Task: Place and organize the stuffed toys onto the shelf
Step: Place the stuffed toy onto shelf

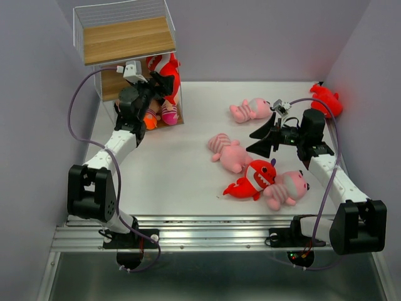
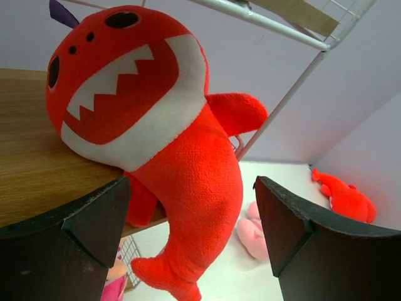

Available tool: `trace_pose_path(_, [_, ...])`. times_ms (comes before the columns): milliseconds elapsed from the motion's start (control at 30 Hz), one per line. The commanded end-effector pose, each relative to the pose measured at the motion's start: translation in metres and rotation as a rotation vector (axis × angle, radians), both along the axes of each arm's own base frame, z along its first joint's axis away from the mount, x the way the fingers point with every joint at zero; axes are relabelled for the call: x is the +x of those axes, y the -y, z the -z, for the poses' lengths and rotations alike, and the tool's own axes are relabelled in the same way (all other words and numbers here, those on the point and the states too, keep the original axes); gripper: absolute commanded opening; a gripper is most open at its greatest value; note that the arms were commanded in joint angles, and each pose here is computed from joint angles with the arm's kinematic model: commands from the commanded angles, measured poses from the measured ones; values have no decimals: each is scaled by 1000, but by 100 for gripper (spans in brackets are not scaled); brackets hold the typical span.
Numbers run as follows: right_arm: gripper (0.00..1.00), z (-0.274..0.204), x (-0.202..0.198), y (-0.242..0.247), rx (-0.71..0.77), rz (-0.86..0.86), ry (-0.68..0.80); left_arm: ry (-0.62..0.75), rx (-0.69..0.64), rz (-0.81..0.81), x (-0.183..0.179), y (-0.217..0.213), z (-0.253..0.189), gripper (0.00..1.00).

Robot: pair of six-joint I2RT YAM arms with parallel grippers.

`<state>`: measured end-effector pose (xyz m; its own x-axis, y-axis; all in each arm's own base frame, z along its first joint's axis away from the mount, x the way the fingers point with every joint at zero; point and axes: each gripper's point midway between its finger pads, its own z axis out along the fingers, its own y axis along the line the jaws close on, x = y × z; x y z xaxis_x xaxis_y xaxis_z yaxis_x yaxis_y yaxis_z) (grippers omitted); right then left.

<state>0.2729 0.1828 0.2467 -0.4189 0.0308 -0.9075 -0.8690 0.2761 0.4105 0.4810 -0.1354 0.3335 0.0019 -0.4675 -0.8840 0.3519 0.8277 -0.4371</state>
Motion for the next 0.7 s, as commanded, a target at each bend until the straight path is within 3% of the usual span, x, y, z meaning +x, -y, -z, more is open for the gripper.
trace_pose_path(0, [100, -3, 1, 1, 2, -13, 47, 94, -3, -36, 6, 1, -42, 90])
trace_pose_path(233, [100, -5, 0, 1, 2, -13, 51, 30, -10, -73, 22, 4, -33, 87])
trace_pose_path(333, [100, -5, 0, 1, 2, -13, 53, 20, -13, -71, 25, 6, -31, 76])
trace_pose_path(667, [100, -6, 1, 4, 3, -5, 57, -15, -4, -62, 29, 8, -22, 56])
